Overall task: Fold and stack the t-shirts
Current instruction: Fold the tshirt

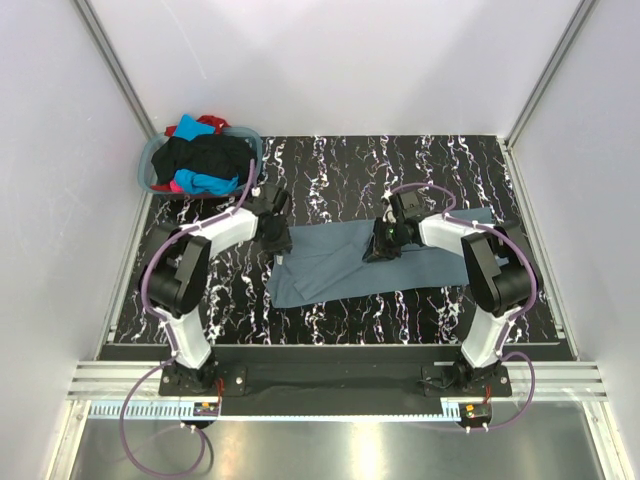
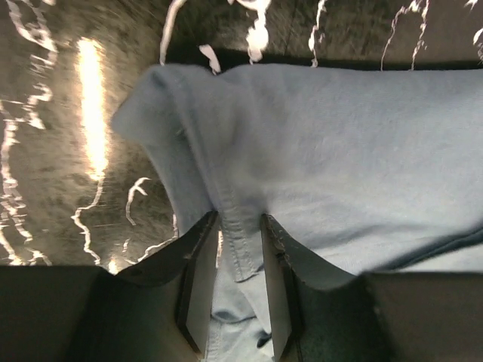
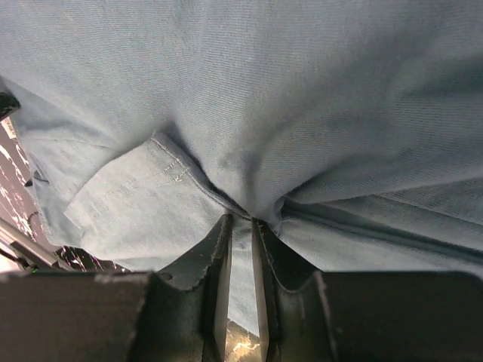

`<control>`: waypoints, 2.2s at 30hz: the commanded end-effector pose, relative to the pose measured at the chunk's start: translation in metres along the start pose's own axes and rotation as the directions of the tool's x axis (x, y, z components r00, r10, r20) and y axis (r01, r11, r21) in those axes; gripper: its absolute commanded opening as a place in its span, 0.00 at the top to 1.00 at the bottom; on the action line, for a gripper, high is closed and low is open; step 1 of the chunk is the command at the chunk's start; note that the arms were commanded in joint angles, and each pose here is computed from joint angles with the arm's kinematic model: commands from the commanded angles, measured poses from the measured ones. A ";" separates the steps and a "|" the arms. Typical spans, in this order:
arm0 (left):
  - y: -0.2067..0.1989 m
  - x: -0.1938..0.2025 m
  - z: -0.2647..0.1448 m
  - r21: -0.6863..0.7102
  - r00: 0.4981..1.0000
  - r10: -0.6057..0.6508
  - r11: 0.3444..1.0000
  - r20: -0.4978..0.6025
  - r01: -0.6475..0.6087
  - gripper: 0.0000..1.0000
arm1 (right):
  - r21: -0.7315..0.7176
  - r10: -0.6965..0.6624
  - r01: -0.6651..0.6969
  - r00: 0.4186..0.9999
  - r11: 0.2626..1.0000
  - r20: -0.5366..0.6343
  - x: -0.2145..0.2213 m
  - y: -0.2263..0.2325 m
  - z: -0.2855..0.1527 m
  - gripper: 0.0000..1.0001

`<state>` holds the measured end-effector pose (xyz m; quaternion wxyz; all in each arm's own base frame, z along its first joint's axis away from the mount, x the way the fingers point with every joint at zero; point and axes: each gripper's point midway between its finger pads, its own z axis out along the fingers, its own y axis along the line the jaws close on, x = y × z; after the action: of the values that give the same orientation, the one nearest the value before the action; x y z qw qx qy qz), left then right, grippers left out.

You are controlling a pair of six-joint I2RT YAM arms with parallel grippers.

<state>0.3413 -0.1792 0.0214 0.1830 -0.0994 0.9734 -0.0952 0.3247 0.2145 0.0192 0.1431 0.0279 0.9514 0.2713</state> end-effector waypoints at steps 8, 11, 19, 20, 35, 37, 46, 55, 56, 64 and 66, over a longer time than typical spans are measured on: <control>-0.045 -0.071 -0.079 0.159 0.972 0.038 0.984 0.231 -0.077 0.62 | -0.035 -0.042 0.047 0.989 0.998 0.140 -0.031 0.028 -0.030 0.75; -0.042 -0.061 -0.060 0.144 0.984 0.040 0.987 0.174 -0.066 0.63 | -0.057 -0.042 0.051 0.987 0.997 0.155 -0.039 0.037 -0.033 0.75; -0.016 -0.080 -0.022 0.013 0.984 0.032 0.999 0.174 -0.035 0.63 | 0.085 0.003 -0.024 0.970 0.996 0.243 -0.096 -0.013 -0.036 0.76; -0.009 -0.084 -0.018 -0.008 0.984 0.020 1.000 0.177 -0.018 0.63 | 0.104 0.017 -0.045 0.967 0.994 0.256 -0.102 -0.022 -0.038 0.76; -0.038 -0.143 -0.033 0.104 0.972 -0.001 0.994 0.236 -0.024 0.61 | 0.359 0.179 -0.382 0.855 0.852 0.486 -0.125 -0.160 -0.131 0.75; -0.052 -0.151 -0.061 0.165 0.963 0.010 0.985 0.270 -0.056 0.59 | 0.388 0.203 -0.446 0.825 0.807 0.527 -0.126 -0.172 -0.149 0.75; -0.093 -0.093 -0.114 0.317 0.970 0.062 0.938 0.236 -0.137 0.57 | 0.343 0.398 -0.710 0.655 0.615 0.642 -0.126 -0.215 -0.203 0.72; -0.116 -0.008 -0.099 0.484 0.985 0.055 0.866 0.163 -0.129 0.57 | 0.312 0.513 -0.804 0.571 0.506 0.640 -0.113 -0.259 -0.220 0.71; -0.108 0.006 -0.085 0.472 0.989 0.057 0.874 0.134 -0.114 0.57 | 0.313 0.518 -0.810 0.566 0.496 0.641 -0.112 -0.264 -0.221 0.71; -0.073 0.032 -0.034 0.360 0.997 0.045 0.930 0.069 -0.067 0.57 | 0.334 0.559 -0.827 0.555 0.452 0.616 -0.110 -0.288 -0.206 0.71; -0.067 0.040 -0.024 0.339 0.998 0.046 0.939 0.051 -0.061 0.57 | 0.330 0.568 -0.822 0.562 0.464 0.601 -0.115 -0.290 -0.200 0.71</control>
<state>0.2945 -0.2456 0.0482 0.1967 -0.0327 0.9481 -0.2477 0.3671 -0.1476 0.0533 0.1863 0.5214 0.8323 -0.0265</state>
